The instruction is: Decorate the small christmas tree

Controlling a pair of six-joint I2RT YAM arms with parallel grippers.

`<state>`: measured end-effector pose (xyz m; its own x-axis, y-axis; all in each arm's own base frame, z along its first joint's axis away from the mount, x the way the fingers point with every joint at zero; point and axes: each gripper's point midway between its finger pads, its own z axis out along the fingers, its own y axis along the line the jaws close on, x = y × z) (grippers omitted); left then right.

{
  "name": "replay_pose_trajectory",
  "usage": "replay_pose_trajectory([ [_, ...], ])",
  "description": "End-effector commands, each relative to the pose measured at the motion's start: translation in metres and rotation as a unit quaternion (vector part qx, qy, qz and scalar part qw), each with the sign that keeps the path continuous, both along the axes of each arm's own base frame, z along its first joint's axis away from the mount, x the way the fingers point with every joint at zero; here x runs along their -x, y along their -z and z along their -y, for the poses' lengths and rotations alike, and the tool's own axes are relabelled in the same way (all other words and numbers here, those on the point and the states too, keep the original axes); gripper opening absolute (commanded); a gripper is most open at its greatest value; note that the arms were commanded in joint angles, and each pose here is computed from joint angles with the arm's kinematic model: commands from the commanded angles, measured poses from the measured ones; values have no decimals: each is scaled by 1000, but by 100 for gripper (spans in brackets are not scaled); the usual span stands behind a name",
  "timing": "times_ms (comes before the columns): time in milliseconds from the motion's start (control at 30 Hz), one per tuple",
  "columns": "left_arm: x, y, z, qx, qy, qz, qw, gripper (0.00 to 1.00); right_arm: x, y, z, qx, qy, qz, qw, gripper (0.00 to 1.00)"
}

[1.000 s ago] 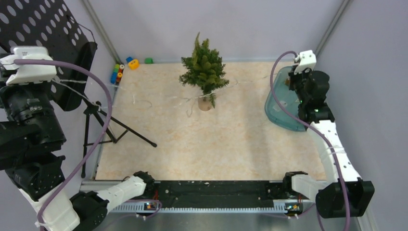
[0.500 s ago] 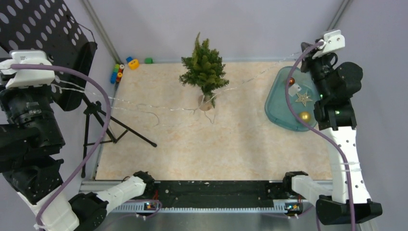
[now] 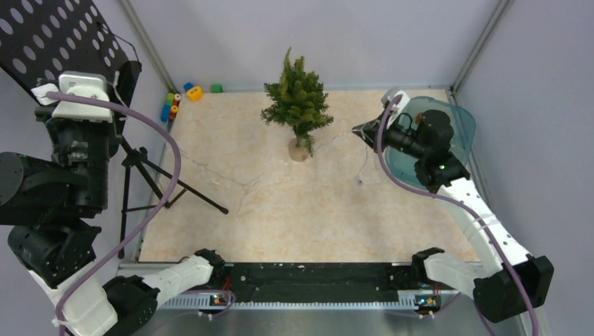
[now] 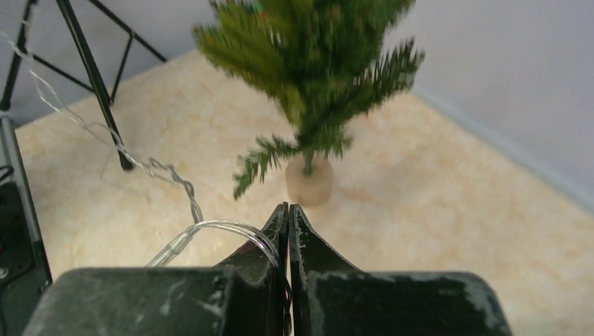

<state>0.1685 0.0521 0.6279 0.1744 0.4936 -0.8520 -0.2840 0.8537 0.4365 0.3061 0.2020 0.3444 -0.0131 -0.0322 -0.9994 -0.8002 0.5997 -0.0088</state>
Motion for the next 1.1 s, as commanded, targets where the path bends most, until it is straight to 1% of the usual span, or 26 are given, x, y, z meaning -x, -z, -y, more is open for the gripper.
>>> replay_pose_trajectory([
  [0, -27, 23, 46, 34, 100, -35, 994, 0, -6, 41, -3, 6, 7, -43, 999, 0],
  [33, -30, 26, 51, 37, 108, -40, 993, 0, -6, 54, -3, 11, 7, -64, 998, 2],
  [67, -33, 28, 55, 41, 115, -44, 992, 0, -9, 67, -3, 21, 10, -90, 996, 20],
  [100, -34, 29, 59, 46, 124, -45, 990, 0, -10, 77, -1, 32, 16, -114, 993, 41],
  [167, -32, 28, 68, 62, 152, -48, 985, 0, -12, 89, 5, 55, 38, -151, 986, 72],
  [200, -29, 27, 75, 68, 176, -50, 981, 0, -13, 86, 8, 63, 44, -156, 985, 84],
  [233, -27, 26, 78, 74, 187, -48, 978, 0, -14, 81, 10, 70, 52, -155, 984, 90],
  [267, -26, 24, 80, 79, 194, -46, 977, 0, -14, 74, 12, 75, 62, -147, 984, 93],
  [367, -26, 21, 81, 83, 195, -41, 976, 0, -14, 50, 15, 103, 99, -101, 985, 97],
  [433, -28, 22, 86, 85, 204, -44, 974, 0, -16, 42, 21, 143, 156, -73, 975, 98],
  [500, -29, 24, 92, 87, 219, -49, 971, 0, -25, 41, 44, 202, 252, -59, 945, 99],
  [533, -30, 25, 95, 87, 225, -52, 969, 0, -27, 44, 54, 232, 286, -60, 928, 99],
  [567, -30, 25, 96, 88, 228, -53, 968, 0, -30, 49, 65, 257, 316, -67, 911, 99],
  [600, -31, 25, 96, 88, 228, -53, 968, 0, -30, 53, 68, 272, 320, -77, 904, 99],
  [633, -32, 25, 97, 87, 226, -53, 969, 0, -28, 60, 61, 283, 297, -89, 908, 99],
  [667, -32, 24, 96, 87, 224, -51, 969, 0, -21, 68, 44, 288, 240, -98, 922, 99],
  [733, -32, 22, 93, 85, 219, -48, 971, 0, 8, 85, -2, 277, 76, -123, 950, 99],
  [767, -32, 22, 93, 84, 217, -47, 971, 0, 23, 92, -18, 267, 13, -136, 954, 99],
  [800, -31, 22, 92, 83, 216, -46, 972, 0, 42, 102, -34, 260, -58, -154, 952, 99],
  [833, -31, 22, 91, 83, 215, -46, 972, 0, 54, 115, -38, 265, -93, -173, 944, 99],
  [867, -31, 23, 91, 83, 214, -47, 972, 0, 60, 130, -36, 281, -108, -194, 934, 99],
  [900, -31, 23, 91, 82, 214, -47, 972, 0, 59, 143, -31, 298, -98, -216, 924, 99],
  [967, -32, 24, 91, 81, 214, -49, 972, 0, 56, 154, -30, 307, -86, -239, 917, 95],
  [1000, -33, 25, 93, 81, 215, -51, 972, 0, 57, 150, -37, 292, -99, -234, 922, 93],
  [1067, -33, 24, 93, 80, 215, -50, 972, 0, 62, 129, -60, 244, -131, -181, 944, 92],
])
